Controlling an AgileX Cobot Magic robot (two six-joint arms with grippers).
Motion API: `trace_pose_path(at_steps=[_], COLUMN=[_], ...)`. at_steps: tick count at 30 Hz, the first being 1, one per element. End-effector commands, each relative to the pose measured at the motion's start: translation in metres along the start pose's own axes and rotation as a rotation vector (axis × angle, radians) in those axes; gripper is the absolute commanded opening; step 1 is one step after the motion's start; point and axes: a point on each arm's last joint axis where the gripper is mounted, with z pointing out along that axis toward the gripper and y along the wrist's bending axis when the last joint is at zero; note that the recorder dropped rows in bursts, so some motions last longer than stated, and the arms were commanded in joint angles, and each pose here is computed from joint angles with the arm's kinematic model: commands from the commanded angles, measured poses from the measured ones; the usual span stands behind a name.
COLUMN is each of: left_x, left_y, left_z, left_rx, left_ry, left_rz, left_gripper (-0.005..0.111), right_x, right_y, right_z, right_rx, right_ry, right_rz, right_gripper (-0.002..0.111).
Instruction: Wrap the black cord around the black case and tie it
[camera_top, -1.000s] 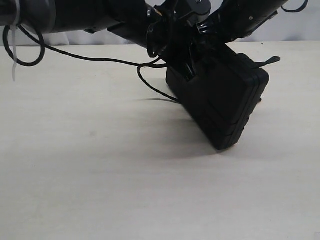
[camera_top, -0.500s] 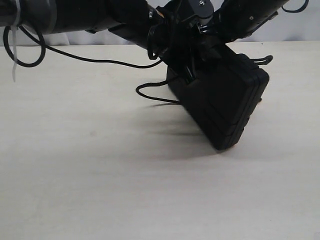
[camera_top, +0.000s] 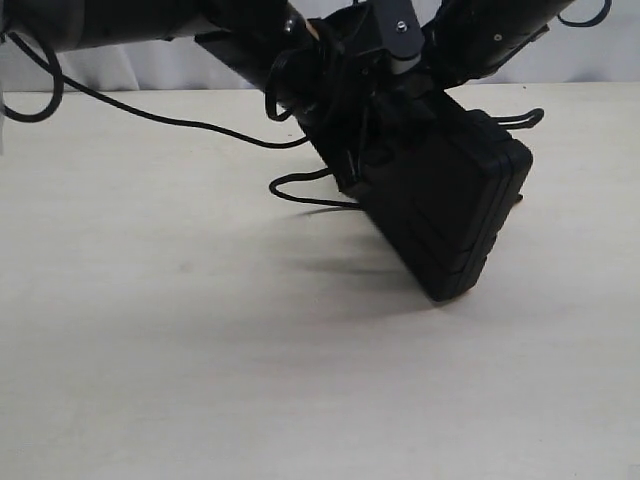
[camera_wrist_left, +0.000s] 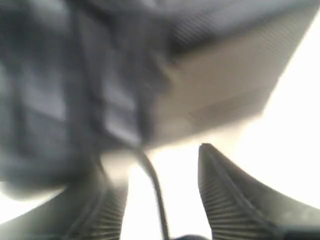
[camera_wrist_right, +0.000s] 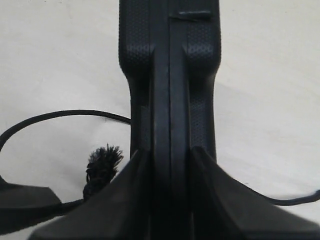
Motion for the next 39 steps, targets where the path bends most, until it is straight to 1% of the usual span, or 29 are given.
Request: trace_pose_path(at_steps=[1,2,4,7,9,11,15,19,23,32,34,36,39], left_x=[0.022,0.032,0.04,0.041,0.039,0.038,0.032,0.024,0.017,0.02,0.023,0.027,0.031], left_y=[0.016,0.021,0.022,0.02,0.021,0.022,0.024,0.025,0.024,0.024,0.023,0.023,0.025], left_z=[0.0,0.004,0.009,0.014,0.017,0.019,0.019,0.019,0.018,0.021,0.027,0.034,0.042], left_rx=[0.019,0.027,0.071,0.095,0.09,0.079,0.071,0.067,0.09,0.089,0.096,0.103,0.085], left_ry=[0.06,0.079,0.101,0.09,0.061,0.037,-0.024,-0.119,-0.193,-0.174,-0.161,-0.148,-0.142], left_rz=[-0.109,-0.155,-0.189,-0.18,-0.191,-0.212,-0.227,-0.254,-0.263,-0.241,-0.244,-0.252,-0.278], left_gripper=[0.043,0.043,0.043,0.043,0.041,0.03,0.0,0.0,0.0,0.0,0.0,0.0,0.0], right_x=[0.009,0.009,0.009,0.009,0.009,0.009,0.009,0.009,0.009,0.009,0.009,0.009,0.01], right_y=[0.003,0.003,0.003,0.003,0.003,0.003,0.003,0.003,0.003,0.005,0.005,0.006,0.008], right_z=[0.005,0.005,0.005,0.005,0.005,0.005,0.005,0.005,0.005,0.005,0.005,0.005,0.005], right_rx=[-0.023,-0.023,-0.023,-0.023,-0.023,-0.023,-0.023,-0.023,-0.027,-0.045,-0.045,-0.052,-0.083], right_ry=[0.09,0.09,0.09,0.09,0.09,0.09,0.09,0.09,0.089,0.086,0.088,0.091,0.101], right_rz=[-0.003,-0.003,-0.003,-0.003,-0.003,-0.003,-0.002,-0.002,0.002,0.016,0.016,0.017,0.001], right_gripper=[0.004,0.004,0.004,0.004,0.004,0.004,0.004,0.004,0.004,0.005,0.01,0.019,0.033])
